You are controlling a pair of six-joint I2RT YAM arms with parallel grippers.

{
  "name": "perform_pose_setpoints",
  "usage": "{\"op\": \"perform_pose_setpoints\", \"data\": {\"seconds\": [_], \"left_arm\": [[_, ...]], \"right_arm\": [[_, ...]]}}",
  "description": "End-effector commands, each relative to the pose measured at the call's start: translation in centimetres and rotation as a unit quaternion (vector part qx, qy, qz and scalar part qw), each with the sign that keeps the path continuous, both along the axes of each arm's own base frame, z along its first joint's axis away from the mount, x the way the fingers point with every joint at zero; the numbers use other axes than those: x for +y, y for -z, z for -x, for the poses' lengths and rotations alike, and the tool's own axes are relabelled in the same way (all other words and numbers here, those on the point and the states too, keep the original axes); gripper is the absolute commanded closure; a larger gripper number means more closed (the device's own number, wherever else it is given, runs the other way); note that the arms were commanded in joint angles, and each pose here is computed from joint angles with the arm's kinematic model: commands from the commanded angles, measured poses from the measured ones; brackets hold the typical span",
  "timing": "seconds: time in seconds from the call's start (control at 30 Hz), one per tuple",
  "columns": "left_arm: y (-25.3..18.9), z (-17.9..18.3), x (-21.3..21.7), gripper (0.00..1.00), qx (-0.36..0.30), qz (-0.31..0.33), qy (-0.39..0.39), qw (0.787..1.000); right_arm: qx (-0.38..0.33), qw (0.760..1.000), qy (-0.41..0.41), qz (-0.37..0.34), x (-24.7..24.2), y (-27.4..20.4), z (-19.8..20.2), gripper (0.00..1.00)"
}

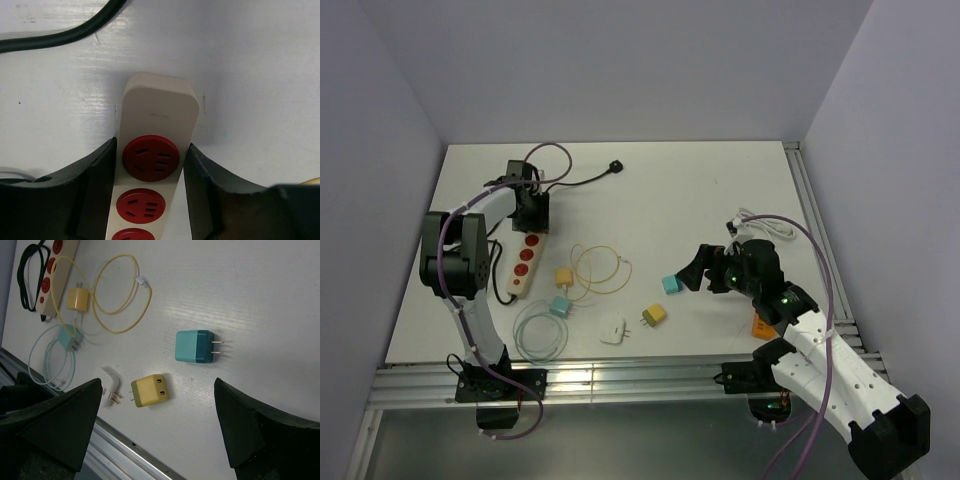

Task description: Insert the plug

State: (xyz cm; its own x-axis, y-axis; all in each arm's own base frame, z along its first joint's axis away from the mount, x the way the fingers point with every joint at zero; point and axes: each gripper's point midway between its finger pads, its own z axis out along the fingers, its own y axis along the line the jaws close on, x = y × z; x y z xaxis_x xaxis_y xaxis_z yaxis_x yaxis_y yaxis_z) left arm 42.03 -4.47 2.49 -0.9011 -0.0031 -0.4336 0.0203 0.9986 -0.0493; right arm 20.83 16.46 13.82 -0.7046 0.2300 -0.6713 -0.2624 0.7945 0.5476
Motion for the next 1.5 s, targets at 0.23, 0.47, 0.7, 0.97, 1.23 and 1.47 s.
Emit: {"op": "perform_pose_setpoints", "data": {"seconds": [0.23,0.47,0.7,0.97,1.23,1.47], "left_arm": [[-0.8,-1.7,-2.1,0.91,0.008,0.084,-0.089,0.992],[-1.6,-0.9,-1.5,0.28,-0.01,0.075,-0.108,0.991],[-8.6,-1.2,-1.8,0.01,-0.081,0.091,-0.1,0.988],[-21.6,2.8,-7.8,0.0,-0.248,0.191,-0.022,0.949],[-26.1,11.0,-13.6,0.05,-0.314,0.327,0.085,0.887],[-25.4,13.8,-14.3,0.16,-0.277,0.351,0.092,0.89]], "right_arm": [[0.021,1.0,0.015,0.011,1.1,0.7,-0.5,0.01],[0.03,0.999,0.013,0.037,1.5,1.7,-0.4,0.0],[0.066,0.996,0.025,0.047,2.5,2.5,-0.6,0.0],[0.103,0.986,0.054,0.124,2.3,4.3,-2.4,0.0],[0.123,0.961,0.029,0.246,1.3,6.8,-4.1,0.08],[0.12,0.956,-0.011,0.268,2.7,7.9,-3.6,0.13]]}}
